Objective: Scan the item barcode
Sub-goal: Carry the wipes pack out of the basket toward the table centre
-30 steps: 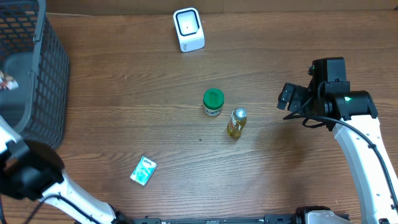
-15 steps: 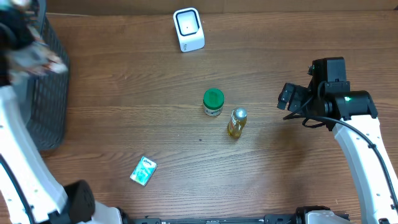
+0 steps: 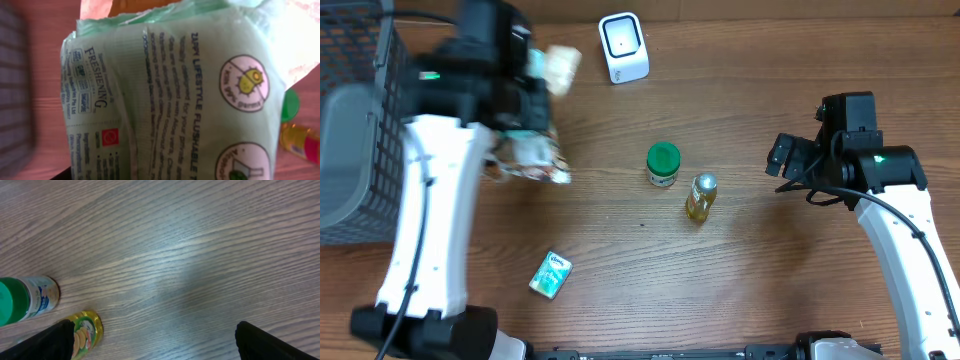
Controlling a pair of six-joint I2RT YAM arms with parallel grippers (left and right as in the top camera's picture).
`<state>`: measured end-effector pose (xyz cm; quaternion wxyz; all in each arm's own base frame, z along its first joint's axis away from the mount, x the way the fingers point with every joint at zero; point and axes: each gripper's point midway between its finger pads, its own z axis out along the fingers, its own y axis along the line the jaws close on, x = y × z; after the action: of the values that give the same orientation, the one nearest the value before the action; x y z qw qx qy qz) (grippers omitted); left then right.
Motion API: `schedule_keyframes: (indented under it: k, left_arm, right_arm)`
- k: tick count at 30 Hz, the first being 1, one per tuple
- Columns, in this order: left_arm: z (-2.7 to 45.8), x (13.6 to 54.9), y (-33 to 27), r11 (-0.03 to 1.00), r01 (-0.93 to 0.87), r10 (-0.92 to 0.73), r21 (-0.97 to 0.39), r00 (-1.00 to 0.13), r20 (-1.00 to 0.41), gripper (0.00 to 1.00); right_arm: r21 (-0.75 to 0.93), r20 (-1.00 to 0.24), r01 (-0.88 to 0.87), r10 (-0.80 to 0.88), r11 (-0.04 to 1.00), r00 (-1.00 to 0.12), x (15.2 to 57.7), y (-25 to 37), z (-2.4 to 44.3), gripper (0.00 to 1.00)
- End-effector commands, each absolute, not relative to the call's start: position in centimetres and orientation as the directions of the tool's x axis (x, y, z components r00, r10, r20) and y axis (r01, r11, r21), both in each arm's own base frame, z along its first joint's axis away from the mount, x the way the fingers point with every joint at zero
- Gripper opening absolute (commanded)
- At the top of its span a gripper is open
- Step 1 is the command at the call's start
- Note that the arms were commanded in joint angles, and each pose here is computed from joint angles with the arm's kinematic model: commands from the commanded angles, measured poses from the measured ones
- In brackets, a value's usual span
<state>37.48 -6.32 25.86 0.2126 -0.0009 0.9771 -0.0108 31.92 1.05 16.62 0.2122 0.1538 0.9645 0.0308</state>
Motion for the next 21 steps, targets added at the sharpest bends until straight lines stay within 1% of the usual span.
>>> schedule_keyframes:
  k: [1, 4, 6, 10, 14, 16, 21]
  left_arm:
    - [21.2, 36.5, -9.2, 0.999, 0.013, 0.002, -0.03, -0.939, -0.345, 0.33]
    - [17.5, 35.7, -11.4, 0.999, -0.01, -0.025, -0.048, -0.95, -0.31, 0.33]
    - [15.2, 35.0, -12.6, 0.997, -0.041, -0.057, -0.062, -0.956, -0.289, 0.31]
    - [11.2, 33.8, -14.5, 0.999, -0.019, -0.03, -0.041, -0.957, -0.289, 0.34]
    - [8.9, 33.3, -14.0, 0.996, -0.062, -0.038, 0.059, -0.939, -0.341, 0.34]
    - [8.2, 33.3, -13.9, 0.994, -0.074, -0.038, 0.085, -0.929, -0.367, 0.34]
    - [6.6, 33.3, -14.2, 0.995, -0.07, -0.035, 0.074, -0.917, -0.398, 0.33]
  right_arm:
    - [0.124, -0.428, 0.28, 0.306, 0.952, -0.851, 32.3, 0.8, 17.6, 1.0]
    - [0.124, -0.428, 0.28, 0.306, 0.952, -0.851, 32.3, 0.8, 17.6, 1.0]
    - [0.124, -0.428, 0.28, 0.306, 0.952, -0.851, 32.3, 0.8, 17.6, 1.0]
    - [0.124, -0.428, 0.28, 0.306, 0.952, -0.851, 32.3, 0.8, 17.6, 1.0]
    - [0.124, -0.428, 0.28, 0.306, 0.952, -0.851, 32.3, 0.8, 17.6, 1.0]
    - [0.124, -0.428, 0.28, 0.306, 0.952, -0.851, 32.3, 0.8, 17.6, 1.0]
    - [0.124, -0.428, 0.28, 0.306, 0.952, -0.851, 32.3, 0.8, 17.6, 1.0]
